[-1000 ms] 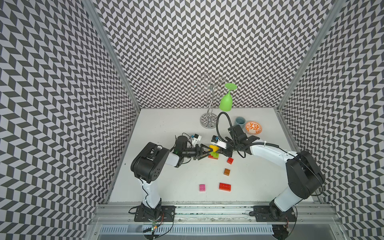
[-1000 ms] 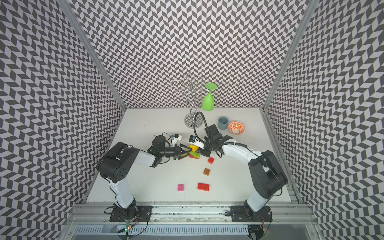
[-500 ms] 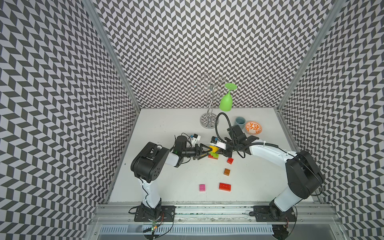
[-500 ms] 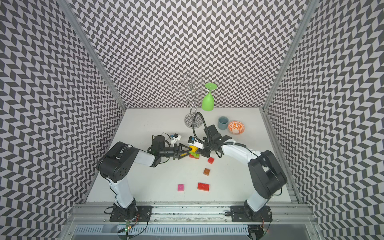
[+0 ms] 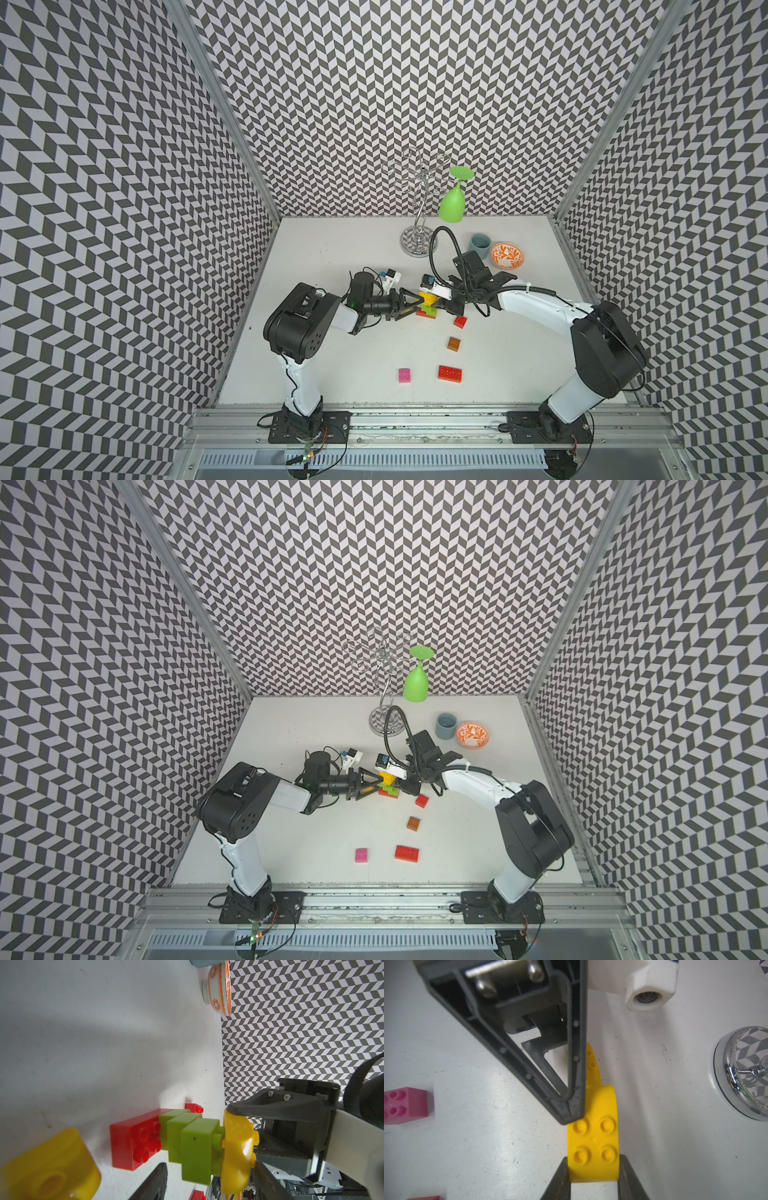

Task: Assemble the letter s with lego
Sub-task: Assemble the lego brick with the lego brick.

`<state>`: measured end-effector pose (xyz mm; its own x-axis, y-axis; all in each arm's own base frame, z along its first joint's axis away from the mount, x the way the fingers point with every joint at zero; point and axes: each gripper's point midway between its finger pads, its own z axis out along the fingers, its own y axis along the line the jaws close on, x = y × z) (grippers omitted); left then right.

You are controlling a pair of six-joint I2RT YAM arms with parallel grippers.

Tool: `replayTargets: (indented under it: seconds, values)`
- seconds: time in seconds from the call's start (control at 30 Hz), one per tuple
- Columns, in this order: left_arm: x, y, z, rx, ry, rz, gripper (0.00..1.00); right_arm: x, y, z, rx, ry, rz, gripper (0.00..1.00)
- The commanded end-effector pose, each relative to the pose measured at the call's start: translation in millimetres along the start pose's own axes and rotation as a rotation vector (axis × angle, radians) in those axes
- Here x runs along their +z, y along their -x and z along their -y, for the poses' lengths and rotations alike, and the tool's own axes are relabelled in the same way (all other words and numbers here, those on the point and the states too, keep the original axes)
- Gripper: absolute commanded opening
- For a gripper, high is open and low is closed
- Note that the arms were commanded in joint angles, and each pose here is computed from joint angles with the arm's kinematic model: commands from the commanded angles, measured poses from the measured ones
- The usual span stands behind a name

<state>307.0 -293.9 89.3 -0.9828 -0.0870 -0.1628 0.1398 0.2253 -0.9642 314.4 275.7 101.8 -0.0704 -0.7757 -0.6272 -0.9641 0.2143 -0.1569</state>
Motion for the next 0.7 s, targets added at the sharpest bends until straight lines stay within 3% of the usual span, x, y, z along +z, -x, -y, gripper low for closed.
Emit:
replayTargets:
  seconds: [0.0,0.67]
  values:
    - [1.8,6.3,0.7,0.013,-0.006,0.002,0.66,-1.4,4.6,4.2,-0.024,-0.019,-0.012,0.17]
    - [4.5,8.1,-3.5,-0.001,-0.003,0.005,0.6,-0.8,10.0,4.7,-0.027,-0.021,-0.012,0.17]
